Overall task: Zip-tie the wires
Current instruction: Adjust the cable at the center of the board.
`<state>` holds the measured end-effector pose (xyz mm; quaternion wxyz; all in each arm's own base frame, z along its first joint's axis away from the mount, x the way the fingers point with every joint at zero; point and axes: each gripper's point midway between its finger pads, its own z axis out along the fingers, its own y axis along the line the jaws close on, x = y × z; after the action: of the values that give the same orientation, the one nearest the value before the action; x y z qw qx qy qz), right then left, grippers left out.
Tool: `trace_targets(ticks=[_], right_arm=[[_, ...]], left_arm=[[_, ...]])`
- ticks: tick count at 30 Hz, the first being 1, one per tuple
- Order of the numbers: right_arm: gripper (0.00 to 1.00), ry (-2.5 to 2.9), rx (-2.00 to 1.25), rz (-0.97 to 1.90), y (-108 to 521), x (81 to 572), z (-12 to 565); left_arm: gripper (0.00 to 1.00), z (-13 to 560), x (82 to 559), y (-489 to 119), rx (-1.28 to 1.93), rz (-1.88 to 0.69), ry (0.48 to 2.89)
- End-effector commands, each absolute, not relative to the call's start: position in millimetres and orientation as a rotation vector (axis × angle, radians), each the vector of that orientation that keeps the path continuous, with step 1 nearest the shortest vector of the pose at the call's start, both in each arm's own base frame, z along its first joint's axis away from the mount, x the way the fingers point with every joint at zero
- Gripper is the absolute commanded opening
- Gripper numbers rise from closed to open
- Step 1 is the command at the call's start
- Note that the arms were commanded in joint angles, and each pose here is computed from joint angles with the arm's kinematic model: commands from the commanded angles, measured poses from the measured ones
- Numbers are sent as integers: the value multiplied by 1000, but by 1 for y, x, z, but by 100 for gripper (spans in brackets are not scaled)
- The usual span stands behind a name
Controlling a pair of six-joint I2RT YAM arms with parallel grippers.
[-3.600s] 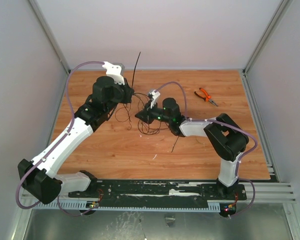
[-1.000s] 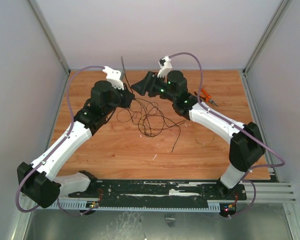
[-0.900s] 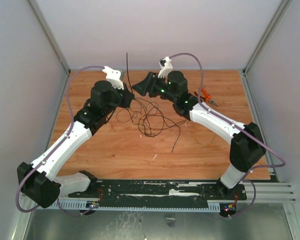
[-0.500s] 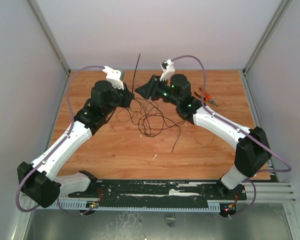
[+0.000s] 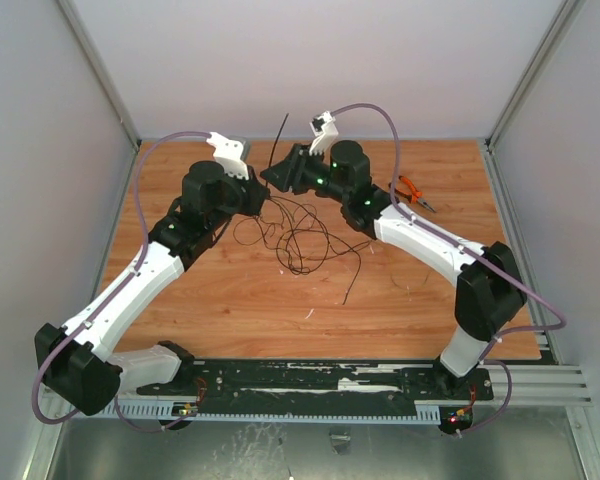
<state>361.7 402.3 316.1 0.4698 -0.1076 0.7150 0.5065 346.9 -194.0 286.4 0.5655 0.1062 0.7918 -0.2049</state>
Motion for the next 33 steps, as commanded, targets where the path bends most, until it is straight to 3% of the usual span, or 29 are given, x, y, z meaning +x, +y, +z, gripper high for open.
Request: trace_targets(ticks=[1,3,8,24,33], right_arm=[[39,1710,-298,1279,416,362,330],[33,1707,-309,1285,418,361,329],[0,1701,-327,1266,417,361,329],[0,1558,-344,1131,402,385,412],[0,1540,-363,1160,403,380,424]], left_arm=[[0,301,350,-196,256,-507,1810],[0,303,350,-195,253,-502,1804],[0,305,349,-195,249,-504,1799],[0,238,332,-201,236,-556,1914],[0,210,331,-206,248,-529,1965]])
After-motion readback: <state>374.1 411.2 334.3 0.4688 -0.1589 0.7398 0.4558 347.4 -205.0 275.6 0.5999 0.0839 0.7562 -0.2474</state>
